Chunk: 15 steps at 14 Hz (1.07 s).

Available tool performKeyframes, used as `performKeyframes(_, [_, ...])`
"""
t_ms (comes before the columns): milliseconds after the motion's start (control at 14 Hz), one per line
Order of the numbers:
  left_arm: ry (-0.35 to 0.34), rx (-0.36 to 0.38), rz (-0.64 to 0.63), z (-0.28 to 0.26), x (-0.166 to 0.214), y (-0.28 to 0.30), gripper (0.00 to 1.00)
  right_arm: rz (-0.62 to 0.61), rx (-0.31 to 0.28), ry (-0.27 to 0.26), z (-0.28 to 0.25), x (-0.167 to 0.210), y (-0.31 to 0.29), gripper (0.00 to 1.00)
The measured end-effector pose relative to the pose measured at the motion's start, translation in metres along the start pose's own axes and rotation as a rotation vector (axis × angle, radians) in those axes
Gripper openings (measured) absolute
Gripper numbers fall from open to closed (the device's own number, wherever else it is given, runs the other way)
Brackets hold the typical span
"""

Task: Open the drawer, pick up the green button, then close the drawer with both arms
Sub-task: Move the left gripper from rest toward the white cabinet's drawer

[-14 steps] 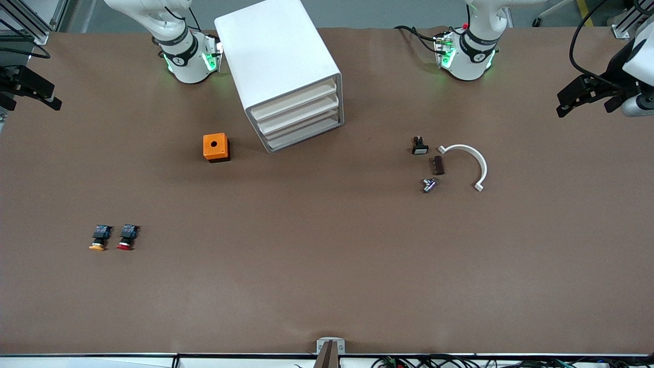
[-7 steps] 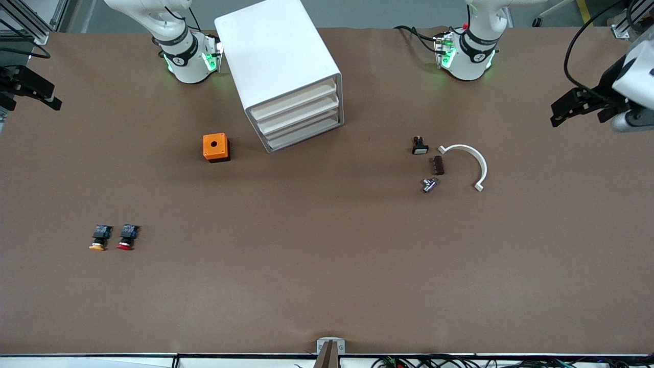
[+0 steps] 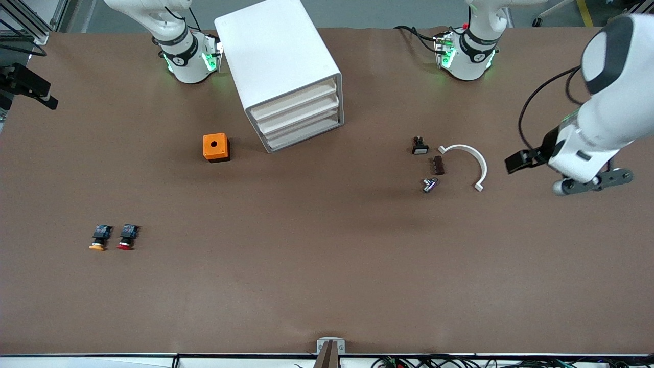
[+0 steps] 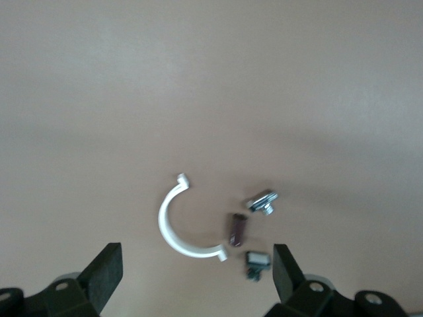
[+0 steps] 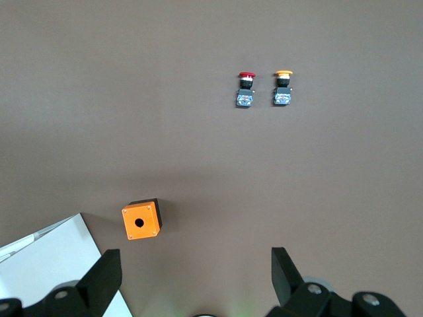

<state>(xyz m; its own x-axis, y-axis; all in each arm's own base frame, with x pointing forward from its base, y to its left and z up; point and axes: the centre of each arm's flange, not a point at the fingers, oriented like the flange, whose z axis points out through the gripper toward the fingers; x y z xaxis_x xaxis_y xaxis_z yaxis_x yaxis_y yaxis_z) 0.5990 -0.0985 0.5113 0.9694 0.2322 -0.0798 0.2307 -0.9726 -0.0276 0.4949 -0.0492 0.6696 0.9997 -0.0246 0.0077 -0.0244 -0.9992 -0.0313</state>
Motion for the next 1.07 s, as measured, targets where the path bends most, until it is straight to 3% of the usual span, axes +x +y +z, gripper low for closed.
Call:
performKeyframes(356, [-0.059,0.009,-0.221,0.075,0.007,0.077,1.00,0.004,-0.001,-0.004,0.002,0.003,0.002,1.00])
performKeyframes(712, [-0.128,0.076,-0.524,0.145,-0.014,0.168,1.00,0.026,-0.006,-0.162,0.102,0.062,0.014,1.00])
performKeyframes(925, [-0.157,0.139,-0.717,0.190,-0.037,0.217,1.00,0.045,-0.009,-0.193,0.128,0.080,0.027,1.00])
performKeyframes(1068, [-0.216,0.167,-0.904,0.214,-0.057,0.244,1.00,0.058,-0.008,-0.192,0.128,0.081,0.036,1.00])
